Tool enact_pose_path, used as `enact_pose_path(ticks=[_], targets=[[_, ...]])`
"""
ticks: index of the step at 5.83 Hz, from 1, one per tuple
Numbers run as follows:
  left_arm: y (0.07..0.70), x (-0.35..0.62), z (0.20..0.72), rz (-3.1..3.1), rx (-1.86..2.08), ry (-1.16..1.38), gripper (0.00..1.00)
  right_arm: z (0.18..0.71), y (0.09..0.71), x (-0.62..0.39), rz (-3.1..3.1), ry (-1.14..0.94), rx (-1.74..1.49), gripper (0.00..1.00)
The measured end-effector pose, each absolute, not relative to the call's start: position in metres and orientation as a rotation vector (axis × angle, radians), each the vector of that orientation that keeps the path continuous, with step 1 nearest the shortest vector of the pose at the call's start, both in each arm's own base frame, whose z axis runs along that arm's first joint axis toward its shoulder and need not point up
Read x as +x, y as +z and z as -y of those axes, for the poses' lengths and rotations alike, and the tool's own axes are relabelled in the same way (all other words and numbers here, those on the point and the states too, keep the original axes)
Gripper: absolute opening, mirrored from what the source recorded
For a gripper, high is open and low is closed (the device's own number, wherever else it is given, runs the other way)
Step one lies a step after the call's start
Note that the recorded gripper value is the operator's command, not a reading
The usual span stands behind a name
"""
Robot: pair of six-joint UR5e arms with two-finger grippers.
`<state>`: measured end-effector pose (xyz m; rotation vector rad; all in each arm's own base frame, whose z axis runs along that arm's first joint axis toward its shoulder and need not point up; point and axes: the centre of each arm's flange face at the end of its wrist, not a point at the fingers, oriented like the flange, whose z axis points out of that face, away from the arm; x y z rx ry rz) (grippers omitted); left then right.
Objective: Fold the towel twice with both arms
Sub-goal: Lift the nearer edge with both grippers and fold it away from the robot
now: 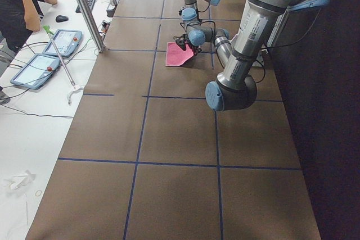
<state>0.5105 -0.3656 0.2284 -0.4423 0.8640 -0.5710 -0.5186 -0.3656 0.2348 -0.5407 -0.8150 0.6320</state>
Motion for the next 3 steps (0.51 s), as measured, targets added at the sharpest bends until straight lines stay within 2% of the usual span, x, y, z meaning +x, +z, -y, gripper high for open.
enact_pose_path(ticks=[3], targets=[[0.23,0.495,0.395,-0.876,-0.429,-0.632,0.0,0.397,0.244,-0.525,0.797,0.671,-0.532,0.0]])
